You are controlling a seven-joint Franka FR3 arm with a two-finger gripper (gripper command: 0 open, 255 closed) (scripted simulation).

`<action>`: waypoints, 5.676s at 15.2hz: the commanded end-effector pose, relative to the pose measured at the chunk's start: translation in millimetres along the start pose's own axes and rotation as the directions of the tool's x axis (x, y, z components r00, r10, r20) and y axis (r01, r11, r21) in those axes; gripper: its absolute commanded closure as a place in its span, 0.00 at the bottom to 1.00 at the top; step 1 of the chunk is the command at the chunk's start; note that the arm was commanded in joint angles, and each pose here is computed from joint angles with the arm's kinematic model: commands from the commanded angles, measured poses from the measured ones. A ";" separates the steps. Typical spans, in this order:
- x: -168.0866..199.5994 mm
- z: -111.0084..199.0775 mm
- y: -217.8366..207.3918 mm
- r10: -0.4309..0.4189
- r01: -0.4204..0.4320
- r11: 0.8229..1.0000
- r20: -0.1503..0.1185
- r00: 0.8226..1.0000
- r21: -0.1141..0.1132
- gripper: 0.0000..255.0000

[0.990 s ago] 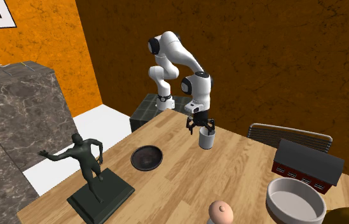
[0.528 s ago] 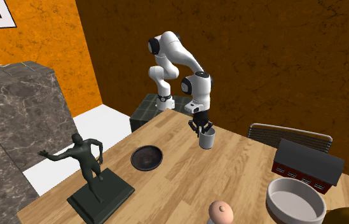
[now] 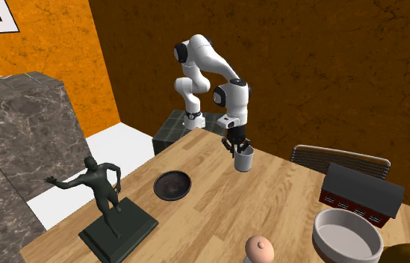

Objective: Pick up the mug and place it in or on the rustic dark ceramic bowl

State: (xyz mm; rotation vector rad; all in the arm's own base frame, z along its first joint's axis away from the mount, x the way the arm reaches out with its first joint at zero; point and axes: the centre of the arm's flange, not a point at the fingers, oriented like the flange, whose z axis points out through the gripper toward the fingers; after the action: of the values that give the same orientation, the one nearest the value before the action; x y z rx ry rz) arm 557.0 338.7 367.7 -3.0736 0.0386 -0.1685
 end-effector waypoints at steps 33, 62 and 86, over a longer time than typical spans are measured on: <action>86.0 -135.3 86.8 0.000 0.000 1.000 0.000 1.000 0.000 1.00; 215.1 -84.2 270.4 0.000 0.000 1.000 0.000 1.000 0.000 1.00; 212.0 -105.2 272.3 0.000 0.000 1.000 0.000 1.000 0.000 0.00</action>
State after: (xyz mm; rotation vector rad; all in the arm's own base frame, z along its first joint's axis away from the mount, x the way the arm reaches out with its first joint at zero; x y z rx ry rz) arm 752.3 54.8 472.6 -3.0734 0.0387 -0.1703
